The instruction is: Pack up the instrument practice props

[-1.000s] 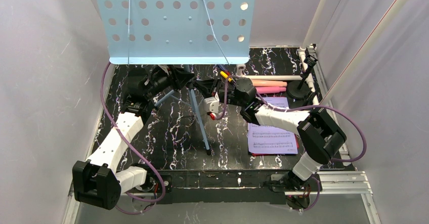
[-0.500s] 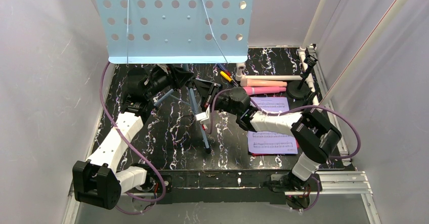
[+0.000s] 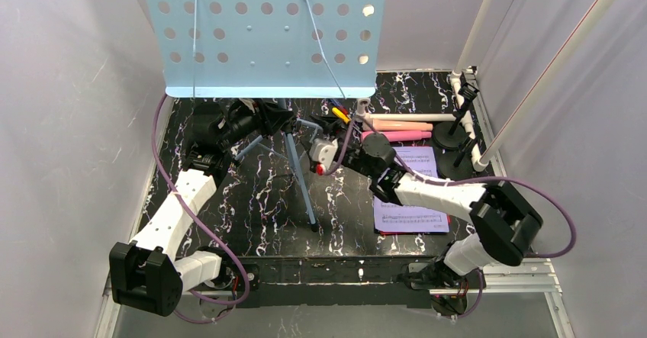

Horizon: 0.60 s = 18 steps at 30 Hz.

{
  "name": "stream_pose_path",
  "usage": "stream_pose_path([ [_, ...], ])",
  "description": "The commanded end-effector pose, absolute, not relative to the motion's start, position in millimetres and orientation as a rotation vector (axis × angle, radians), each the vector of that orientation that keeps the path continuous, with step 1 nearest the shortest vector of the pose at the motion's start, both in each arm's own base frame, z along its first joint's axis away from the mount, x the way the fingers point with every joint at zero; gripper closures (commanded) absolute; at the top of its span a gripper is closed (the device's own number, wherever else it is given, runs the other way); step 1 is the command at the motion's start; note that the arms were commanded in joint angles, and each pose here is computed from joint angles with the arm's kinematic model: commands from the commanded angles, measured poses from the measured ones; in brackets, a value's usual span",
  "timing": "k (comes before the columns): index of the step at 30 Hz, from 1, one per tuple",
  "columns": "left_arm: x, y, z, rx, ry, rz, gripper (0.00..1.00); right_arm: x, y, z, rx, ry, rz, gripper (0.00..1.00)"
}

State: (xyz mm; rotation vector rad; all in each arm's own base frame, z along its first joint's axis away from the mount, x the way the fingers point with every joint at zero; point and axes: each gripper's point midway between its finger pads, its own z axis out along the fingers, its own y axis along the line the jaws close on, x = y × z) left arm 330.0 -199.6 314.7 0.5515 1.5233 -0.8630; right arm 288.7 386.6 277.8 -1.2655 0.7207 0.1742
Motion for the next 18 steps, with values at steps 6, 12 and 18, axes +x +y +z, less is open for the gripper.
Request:
stream_pose_path([
  [6, 305, -215, 310, 0.579, 1.587, -1.017, 1.00, 282, 371, 304, -0.619, 1.238, 0.843, 0.20],
  [12, 304, -215, 311, 0.580, 1.583, -1.014, 1.00, 296, 358, 319, -0.151, 1.358, 1.103, 0.27],
  [18, 303, -214, 313, 0.581, 1.577, -1.012, 1.00, 301, 368, 318, 0.035, 1.405, 1.283, 0.35],
])
